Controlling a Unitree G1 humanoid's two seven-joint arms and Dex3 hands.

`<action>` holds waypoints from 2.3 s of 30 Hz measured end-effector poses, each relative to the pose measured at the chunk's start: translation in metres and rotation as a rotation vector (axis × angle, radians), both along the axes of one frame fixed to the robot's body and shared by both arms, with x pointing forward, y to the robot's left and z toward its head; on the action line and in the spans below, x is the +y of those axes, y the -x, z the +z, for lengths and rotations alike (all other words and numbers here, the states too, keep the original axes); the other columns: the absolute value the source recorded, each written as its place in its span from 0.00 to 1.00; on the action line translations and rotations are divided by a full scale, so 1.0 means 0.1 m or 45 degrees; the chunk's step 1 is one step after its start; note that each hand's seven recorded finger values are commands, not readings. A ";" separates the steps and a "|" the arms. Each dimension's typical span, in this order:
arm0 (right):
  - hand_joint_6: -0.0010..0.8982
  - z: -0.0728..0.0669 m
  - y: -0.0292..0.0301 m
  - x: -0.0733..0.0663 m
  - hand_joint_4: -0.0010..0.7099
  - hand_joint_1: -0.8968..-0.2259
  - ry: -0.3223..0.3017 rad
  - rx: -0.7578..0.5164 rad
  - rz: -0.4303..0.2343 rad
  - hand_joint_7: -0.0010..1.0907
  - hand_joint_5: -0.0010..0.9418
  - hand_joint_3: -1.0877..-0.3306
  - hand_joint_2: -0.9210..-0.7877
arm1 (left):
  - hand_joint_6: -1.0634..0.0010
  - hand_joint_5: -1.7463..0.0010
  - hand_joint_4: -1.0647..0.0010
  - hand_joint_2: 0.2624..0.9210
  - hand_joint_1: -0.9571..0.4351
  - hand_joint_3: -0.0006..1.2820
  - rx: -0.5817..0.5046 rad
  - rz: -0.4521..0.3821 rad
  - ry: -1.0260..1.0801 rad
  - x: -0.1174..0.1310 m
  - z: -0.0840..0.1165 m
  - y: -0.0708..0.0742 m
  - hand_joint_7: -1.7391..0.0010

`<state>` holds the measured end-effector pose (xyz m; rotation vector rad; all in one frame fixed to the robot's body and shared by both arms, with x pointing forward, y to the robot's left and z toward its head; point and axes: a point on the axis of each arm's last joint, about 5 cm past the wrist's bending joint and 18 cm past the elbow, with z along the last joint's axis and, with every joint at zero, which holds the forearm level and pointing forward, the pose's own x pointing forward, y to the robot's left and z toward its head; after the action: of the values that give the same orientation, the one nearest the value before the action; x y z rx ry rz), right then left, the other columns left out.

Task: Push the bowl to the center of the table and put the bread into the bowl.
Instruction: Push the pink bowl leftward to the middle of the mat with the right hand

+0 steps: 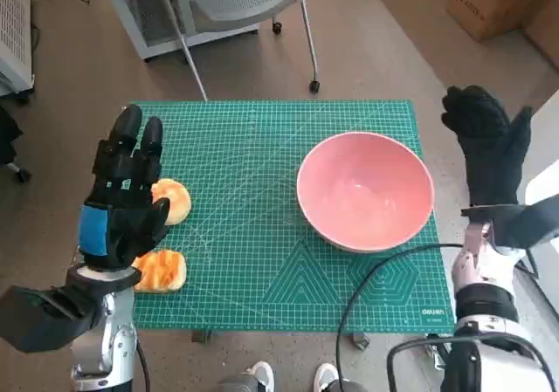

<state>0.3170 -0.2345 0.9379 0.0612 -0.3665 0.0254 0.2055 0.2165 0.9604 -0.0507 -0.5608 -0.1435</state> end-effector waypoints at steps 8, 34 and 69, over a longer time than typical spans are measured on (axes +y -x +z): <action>0.19 -0.12 0.010 0.01 0.00 0.47 -0.047 0.170 0.012 0.00 0.00 0.31 0.00 | 1.00 1.00 1.00 0.97 0.21 0.28 0.002 0.000 0.000 0.00 0.00 0.00 0.81; 0.25 -0.35 0.008 0.26 0.03 0.49 -0.283 0.433 0.133 0.02 0.00 0.37 0.00 | 1.00 1.00 1.00 1.00 0.22 0.23 0.016 0.061 -0.008 0.10 -0.04 0.14 0.80; 0.28 -0.24 -0.144 0.99 0.03 0.42 -0.385 0.436 0.414 0.01 0.00 0.45 0.00 | 1.00 1.00 0.99 1.00 0.21 0.22 0.056 0.180 -0.054 0.20 -0.07 0.39 0.81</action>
<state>0.3314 -0.1357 0.9135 0.4188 -0.0124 0.2780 0.1667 0.2363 0.9533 0.0271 -0.5153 -0.0166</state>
